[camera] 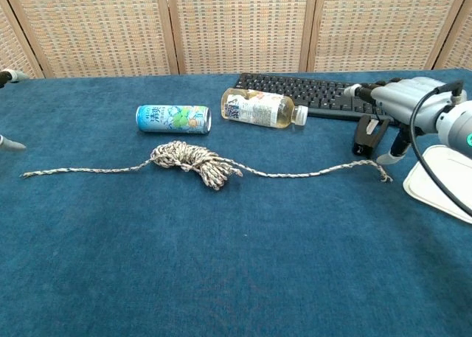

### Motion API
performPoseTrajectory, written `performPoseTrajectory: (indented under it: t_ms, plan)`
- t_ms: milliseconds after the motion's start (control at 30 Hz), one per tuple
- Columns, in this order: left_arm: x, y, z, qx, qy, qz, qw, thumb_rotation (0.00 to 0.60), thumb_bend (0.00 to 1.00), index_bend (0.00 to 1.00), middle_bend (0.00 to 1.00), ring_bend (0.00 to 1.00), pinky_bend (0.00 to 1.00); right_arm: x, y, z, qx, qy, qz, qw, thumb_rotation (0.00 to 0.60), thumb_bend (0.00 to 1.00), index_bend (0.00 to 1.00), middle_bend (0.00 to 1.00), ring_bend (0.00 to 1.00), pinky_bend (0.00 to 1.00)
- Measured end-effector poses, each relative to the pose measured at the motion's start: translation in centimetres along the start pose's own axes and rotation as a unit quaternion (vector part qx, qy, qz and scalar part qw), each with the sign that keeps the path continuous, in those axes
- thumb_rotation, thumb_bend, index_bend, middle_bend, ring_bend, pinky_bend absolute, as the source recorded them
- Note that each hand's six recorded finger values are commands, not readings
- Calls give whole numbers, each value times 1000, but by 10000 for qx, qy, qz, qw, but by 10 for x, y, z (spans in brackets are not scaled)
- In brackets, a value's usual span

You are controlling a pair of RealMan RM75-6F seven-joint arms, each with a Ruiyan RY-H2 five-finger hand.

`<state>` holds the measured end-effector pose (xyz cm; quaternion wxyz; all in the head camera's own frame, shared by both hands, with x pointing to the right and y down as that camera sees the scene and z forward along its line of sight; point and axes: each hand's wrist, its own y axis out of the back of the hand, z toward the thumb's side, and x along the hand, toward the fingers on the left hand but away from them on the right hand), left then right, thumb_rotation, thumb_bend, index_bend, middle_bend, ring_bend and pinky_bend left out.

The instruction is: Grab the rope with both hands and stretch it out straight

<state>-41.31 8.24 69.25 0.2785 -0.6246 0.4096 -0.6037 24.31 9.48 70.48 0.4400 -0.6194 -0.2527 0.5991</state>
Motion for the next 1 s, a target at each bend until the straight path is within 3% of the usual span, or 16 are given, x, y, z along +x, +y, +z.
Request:
performPoseTrajectory:
  t_ms: [233, 367, 700, 833, 1000]
  plan:
    - [-44, 45, -15, -388, -53, 676, 9969, 600, 0, 0, 0, 0, 0, 35, 38, -34, -518, -6, -820, 9953, 600, 0, 0, 0, 0, 0]
    - [-77, 62, -29, -389, -48, 929, 9949, 600, 0, 0, 0, 0, 0, 62, 50, -56, -686, 19, -1278, 9894, 600, 0, 0, 0, 0, 0]
    - [-154, 59, -60, -18, -59, 849, 9964, 600, 0, 0, 0, 0, 0, 140, 47, -90, -682, 181, -1744, 9821, 600, 0, 0, 0, 0, 0]
    - [-173, 58, -64, 31, -318, 851, 9959, 600, 0, 0, 0, 0, 0, 169, 46, -103, -504, 318, -1877, 9804, 600, 0, 0, 0, 0, 0]
    - [-185, 58, -73, 33, -432, 856, 9954, 600, 0, 0, 0, 0, 0, 180, 45, -114, -410, 296, -1833, 9818, 600, 0, 0, 0, 0, 0]
